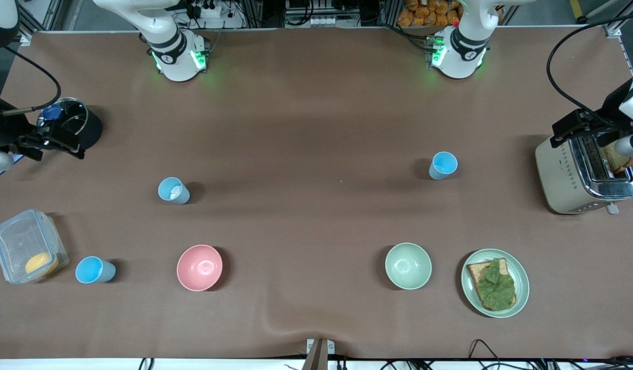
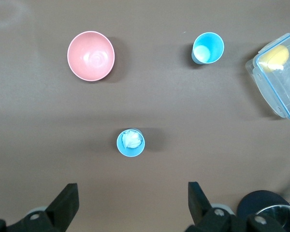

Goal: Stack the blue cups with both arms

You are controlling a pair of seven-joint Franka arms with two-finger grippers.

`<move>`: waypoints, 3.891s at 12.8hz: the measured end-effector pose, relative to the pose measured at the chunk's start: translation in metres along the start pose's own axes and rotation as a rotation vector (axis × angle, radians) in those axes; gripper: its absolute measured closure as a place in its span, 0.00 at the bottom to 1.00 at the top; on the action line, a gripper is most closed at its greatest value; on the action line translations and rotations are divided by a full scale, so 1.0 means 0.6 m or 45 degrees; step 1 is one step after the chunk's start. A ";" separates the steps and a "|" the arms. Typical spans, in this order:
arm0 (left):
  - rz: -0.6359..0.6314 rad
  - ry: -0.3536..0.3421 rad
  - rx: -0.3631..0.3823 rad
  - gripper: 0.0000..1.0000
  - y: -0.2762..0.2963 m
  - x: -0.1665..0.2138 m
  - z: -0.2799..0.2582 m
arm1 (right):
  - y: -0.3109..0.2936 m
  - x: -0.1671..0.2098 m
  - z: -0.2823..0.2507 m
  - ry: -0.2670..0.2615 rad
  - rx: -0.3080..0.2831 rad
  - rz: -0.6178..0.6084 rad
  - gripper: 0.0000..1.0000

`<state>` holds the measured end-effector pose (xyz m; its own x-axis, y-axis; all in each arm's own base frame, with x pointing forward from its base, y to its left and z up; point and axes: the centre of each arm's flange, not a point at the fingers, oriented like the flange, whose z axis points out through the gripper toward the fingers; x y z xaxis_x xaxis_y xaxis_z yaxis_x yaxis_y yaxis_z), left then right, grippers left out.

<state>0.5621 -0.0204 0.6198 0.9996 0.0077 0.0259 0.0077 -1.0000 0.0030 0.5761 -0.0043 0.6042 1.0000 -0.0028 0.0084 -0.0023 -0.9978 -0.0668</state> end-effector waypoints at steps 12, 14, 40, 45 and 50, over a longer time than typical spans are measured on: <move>-0.031 0.021 0.000 0.00 -0.022 -0.003 -0.011 | 0.000 0.000 0.000 -0.001 0.000 0.000 0.00; -0.031 0.021 0.000 0.00 -0.022 -0.003 -0.011 | 0.000 0.000 0.000 -0.001 0.000 0.000 0.00; -0.028 0.021 0.000 0.00 -0.021 -0.002 -0.011 | -0.003 0.000 0.000 -0.002 0.000 -0.004 0.00; -0.028 0.022 0.000 0.00 -0.021 -0.001 -0.010 | -0.003 0.000 0.000 -0.002 0.000 -0.004 0.00; -0.028 0.023 0.000 0.00 -0.021 -0.001 -0.010 | -0.003 0.000 0.000 -0.002 0.000 -0.004 0.00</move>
<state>0.5611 -0.0079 0.6259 0.9986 0.0301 0.0438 0.0299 -0.9995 0.0037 0.5759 -0.0024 0.6041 1.0000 0.0007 0.0067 0.0011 -0.9978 -0.0667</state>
